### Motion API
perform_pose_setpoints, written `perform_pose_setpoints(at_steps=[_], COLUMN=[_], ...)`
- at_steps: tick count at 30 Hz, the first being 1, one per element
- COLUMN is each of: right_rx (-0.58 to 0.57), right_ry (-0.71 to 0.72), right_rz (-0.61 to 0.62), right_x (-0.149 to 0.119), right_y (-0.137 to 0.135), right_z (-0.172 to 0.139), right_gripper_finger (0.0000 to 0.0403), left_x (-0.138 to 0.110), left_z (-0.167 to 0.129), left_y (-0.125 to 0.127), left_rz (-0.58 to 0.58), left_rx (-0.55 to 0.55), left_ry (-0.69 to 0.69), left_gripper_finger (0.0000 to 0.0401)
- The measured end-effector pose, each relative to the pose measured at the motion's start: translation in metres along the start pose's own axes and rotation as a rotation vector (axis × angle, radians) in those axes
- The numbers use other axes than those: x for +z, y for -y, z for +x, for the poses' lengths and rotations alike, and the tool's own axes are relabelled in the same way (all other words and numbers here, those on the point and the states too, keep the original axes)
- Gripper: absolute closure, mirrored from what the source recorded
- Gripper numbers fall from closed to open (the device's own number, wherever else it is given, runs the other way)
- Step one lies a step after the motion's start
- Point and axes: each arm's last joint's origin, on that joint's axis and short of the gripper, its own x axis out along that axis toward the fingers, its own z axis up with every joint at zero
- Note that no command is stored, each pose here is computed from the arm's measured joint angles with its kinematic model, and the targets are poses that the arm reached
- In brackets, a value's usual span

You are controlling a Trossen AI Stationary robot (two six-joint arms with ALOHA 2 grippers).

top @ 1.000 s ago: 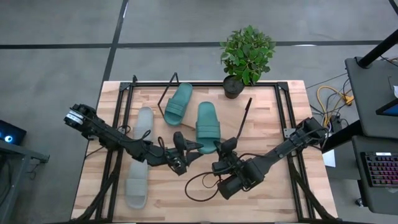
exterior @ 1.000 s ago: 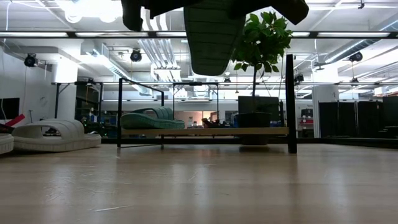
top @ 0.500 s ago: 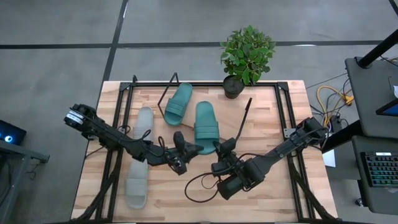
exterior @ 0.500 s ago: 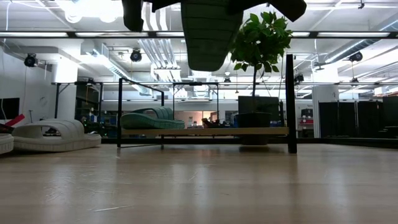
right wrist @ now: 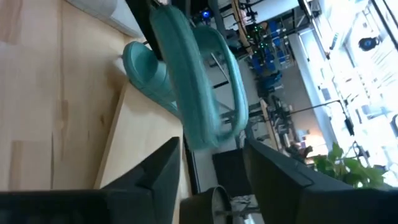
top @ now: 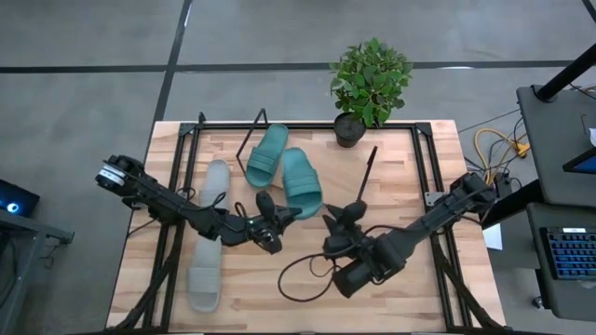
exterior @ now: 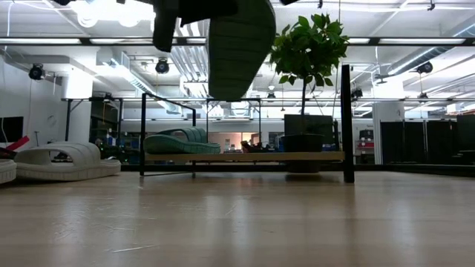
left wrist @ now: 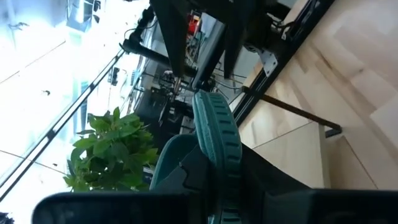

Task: Pick and place slides into the shelf
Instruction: Put the green slipper on the shelf

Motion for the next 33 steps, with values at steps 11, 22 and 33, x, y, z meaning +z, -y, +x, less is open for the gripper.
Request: perform_pose_setpoints(at_steps=[11, 22, 33], right_rx=[0.067, -0.088, -0.085], right_ry=[0.105, 0.352, 0.375], right_rz=[0.104, 0.076, 0.171], right_x=[-0.037, -0.094, -0.12], right_y=[0.016, -0.018, -0.036], right_z=[-0.061, -0.092, -0.083], right_gripper_finger=[0.0207, 0.0221, 0.0218], left_x=[-0.002, 0.001, 0.003], left_z=[-0.029, -0.042, -0.042], left_y=[-0.006, -0.01, -0.006], left_rz=[-0.059, -0.013, 0.144], left_rx=[-0.077, -0.149, -0.139], left_ry=[0.203, 0.453, 0.524], left_gripper_finger=[0.0376, 0.0376, 0.0377])
